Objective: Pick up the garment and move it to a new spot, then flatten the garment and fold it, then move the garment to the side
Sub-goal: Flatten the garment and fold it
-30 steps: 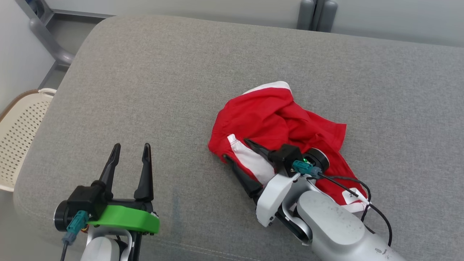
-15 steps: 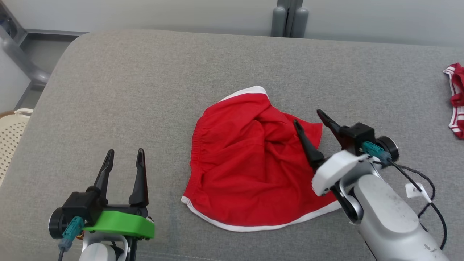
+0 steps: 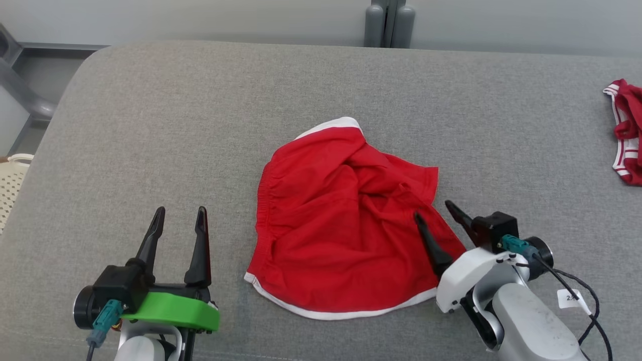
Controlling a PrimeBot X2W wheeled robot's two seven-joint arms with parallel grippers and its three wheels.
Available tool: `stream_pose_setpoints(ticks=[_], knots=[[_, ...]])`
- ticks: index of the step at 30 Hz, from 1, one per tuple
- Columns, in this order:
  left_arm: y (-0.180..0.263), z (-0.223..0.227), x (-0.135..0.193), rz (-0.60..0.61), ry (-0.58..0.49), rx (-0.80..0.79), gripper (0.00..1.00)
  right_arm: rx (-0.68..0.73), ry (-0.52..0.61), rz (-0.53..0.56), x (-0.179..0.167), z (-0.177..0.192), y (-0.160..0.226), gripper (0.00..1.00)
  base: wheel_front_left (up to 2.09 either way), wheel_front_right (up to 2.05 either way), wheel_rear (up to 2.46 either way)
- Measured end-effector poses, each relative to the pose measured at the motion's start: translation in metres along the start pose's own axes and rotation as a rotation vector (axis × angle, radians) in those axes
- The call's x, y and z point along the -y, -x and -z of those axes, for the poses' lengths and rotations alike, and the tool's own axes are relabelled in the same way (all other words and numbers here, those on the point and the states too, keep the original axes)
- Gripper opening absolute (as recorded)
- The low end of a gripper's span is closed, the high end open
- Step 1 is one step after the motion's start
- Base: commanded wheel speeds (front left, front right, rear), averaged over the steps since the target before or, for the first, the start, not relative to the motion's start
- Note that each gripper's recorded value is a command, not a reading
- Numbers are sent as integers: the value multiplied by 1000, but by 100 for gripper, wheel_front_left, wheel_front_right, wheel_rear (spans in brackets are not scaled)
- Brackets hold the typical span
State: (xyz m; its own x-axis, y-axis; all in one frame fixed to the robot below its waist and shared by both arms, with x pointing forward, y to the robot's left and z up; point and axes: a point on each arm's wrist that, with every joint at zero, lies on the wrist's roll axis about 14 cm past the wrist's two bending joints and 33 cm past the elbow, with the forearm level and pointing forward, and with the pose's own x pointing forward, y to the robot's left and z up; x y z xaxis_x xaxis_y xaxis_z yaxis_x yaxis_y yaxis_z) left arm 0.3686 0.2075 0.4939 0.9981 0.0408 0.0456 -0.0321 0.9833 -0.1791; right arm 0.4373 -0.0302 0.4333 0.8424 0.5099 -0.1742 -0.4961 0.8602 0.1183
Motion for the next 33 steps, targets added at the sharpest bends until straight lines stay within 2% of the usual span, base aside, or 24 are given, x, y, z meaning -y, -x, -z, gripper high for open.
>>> stream_pose_setpoints(ticks=[4, 5, 6, 7, 8, 14, 19, 22, 23, 24, 33], knots=[[0, 2, -2, -5, -1, -6, 100, -102, -1, -21, -6, 24, -4, 100, 0, 0, 0], [0, 2, -2, -6, -2, -8, 100, -115, -2, -20, -6, 27, -5, 84, 0, 0, 0], [0, 3, -2, -7, -2, -9, 100, -135, -2, -17, -4, 31, -7, 40, 0, 0, 0], [0, 3, -3, -9, -3, -12, 100, -155, -1, -13, -2, 35, -8, 18, 0, 0, 0], [1, 4, -3, -10, -3, -14, 100, -168, 1, -9, 0, 37, -9, 0, 0, 0, 0], [1, 4, -5, -15, 2, -13, 100, -151, -25, 71, 30, 31, -12, 0, 0, 0, 0], [-1, 2, -2, -6, 7, -6, 100, -148, -36, 196, 76, 31, 4, 0, 0, 0, 0], [-2, 1, 2, 4, 9, -3, 100, -141, -44, 240, 90, 29, 12, 0, 0, 0, 0], [-2, 1, 3, 7, 10, -2, 100, -139, -46, 249, 93, 29, 14, 41, 0, 0, 0], [-3, 0, 4, 10, 11, 0, 100, -131, -47, 256, 95, 27, 16, 100, 0, 0, 0], [-2, -3, 11, 33, 14, 12, 100, 11, -3, 279, 105, -15, 29, 100, 0, 0, 0]])
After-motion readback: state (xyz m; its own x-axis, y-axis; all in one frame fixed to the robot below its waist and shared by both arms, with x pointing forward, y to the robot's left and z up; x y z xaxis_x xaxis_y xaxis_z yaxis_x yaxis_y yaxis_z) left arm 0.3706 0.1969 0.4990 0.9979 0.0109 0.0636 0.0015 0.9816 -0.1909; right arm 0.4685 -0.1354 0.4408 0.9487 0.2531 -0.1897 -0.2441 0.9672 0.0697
